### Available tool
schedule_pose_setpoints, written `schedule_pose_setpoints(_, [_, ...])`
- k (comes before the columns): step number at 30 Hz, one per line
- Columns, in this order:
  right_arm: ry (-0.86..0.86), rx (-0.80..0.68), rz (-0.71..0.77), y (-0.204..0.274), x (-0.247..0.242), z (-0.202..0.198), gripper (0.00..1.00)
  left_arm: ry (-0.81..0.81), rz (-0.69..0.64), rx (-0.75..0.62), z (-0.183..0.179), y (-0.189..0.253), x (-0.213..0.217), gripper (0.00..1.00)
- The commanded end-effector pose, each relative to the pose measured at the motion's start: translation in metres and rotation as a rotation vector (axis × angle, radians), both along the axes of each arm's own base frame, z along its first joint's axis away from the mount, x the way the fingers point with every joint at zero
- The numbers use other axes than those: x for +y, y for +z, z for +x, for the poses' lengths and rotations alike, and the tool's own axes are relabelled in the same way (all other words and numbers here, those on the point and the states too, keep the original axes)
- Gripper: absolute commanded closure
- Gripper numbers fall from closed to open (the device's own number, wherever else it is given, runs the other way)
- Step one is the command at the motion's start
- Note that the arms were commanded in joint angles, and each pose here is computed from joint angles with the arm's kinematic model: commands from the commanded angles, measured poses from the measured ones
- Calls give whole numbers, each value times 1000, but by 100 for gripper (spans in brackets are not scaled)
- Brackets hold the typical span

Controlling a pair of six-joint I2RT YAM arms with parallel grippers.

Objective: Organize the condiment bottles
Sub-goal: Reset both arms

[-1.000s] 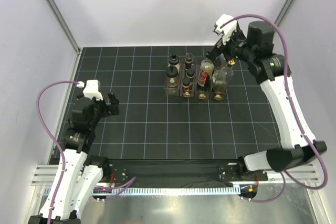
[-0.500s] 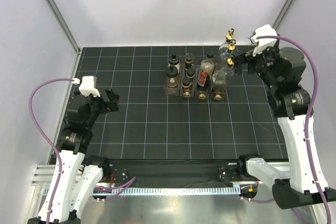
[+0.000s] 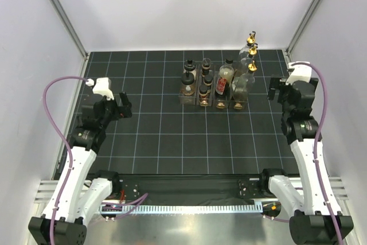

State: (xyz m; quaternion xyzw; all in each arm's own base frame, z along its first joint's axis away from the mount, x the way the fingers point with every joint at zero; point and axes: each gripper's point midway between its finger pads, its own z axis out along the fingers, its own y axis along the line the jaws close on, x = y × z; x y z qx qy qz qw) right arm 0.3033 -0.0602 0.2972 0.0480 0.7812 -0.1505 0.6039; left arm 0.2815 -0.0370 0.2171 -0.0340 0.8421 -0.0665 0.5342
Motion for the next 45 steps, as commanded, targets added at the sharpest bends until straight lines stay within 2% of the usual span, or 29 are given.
schedule_pose_setpoints(1, [-128, -70, 23, -5, -18, 3, 0, 52, 11, -59, 12, 16, 9, 0])
schedule_pose_setpoints(6, [-232, -108, 104, -20, -28, 3, 0, 57, 33, -37, 16, 3, 11, 0])
schedule_pose_setpoints(11, [-278, -85, 132, -34, -32, 4, 0, 60, 56, -33, 12, -4, 15, 0])
schedule_pose_setpoints(45, [-231, -67, 110, -43, -26, 3, 0, 58, 60, -42, 11, -4, 15, 0])
